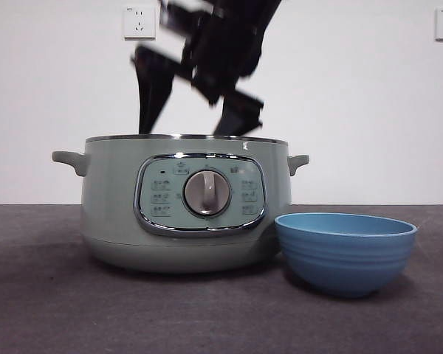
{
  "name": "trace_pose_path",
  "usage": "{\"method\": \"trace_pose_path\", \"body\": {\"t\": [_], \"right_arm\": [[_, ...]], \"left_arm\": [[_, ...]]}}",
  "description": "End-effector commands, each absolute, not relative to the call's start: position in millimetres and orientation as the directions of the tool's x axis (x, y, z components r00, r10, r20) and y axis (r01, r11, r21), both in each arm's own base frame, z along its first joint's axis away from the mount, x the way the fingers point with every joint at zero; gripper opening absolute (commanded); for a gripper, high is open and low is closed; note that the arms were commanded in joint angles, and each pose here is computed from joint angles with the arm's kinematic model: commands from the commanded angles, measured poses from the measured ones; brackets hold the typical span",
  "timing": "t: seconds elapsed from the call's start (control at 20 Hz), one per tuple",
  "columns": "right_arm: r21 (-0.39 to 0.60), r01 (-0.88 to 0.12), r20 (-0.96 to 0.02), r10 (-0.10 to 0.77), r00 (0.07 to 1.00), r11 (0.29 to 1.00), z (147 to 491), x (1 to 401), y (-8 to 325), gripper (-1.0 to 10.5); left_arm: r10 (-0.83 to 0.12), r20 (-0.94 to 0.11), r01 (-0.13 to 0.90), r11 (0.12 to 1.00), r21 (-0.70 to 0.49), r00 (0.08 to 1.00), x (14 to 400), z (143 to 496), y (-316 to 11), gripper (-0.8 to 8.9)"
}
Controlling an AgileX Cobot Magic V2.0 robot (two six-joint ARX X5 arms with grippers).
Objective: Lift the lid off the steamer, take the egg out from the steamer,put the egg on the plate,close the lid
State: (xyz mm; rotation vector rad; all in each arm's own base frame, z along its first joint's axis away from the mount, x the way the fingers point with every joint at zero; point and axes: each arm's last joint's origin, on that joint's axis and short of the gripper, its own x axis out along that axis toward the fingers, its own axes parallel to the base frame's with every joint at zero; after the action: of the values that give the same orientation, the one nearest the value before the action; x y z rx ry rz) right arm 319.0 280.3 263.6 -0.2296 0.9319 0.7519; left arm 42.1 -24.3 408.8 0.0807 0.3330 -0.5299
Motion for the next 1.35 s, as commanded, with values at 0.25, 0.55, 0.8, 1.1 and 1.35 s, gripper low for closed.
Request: {"method": "trace_pose_path", "body": {"t": [0.25,0.55,0.8,1.1,1.35], "right_arm": [[0.132,-0.661,-0.845,0.432,0.314,0.738,218.1,331.2,292.4,5.0],[0.124,-0.635,-0.869,0.393,0.302,0.762,199.9,334.7,295.3,3.0],[0.133,-0.63,-0.867,0.398,0.3,0.765,200.3,334.7,295.7,-0.2],[0.104,-0.681,-0.772,0.491,0.404,0.724,298.8,299.9,268.8,-0.2],[-0.048,-0.654,-0.752,0.404,0.521,0.755,386.3,232.8,198.6,-0.2]], "left_arm": [[-0.494,-0.269,0.512,0.859,-0.003,0.827,39.7,415.0,-23.1,-0.08],[-0.494,-0.27,0.512,0.859,-0.003,0.827,39.7,414.9,-23.1,-0.08],[-0.493,-0.273,0.512,0.859,-0.004,0.826,39.6,414.6,-23.0,-0.08],[-0.494,-0.272,0.513,0.859,-0.004,0.826,39.6,414.7,-23.1,-0.08],[-0.494,-0.273,0.513,0.858,-0.004,0.825,39.6,414.6,-23.1,-0.08]]}}
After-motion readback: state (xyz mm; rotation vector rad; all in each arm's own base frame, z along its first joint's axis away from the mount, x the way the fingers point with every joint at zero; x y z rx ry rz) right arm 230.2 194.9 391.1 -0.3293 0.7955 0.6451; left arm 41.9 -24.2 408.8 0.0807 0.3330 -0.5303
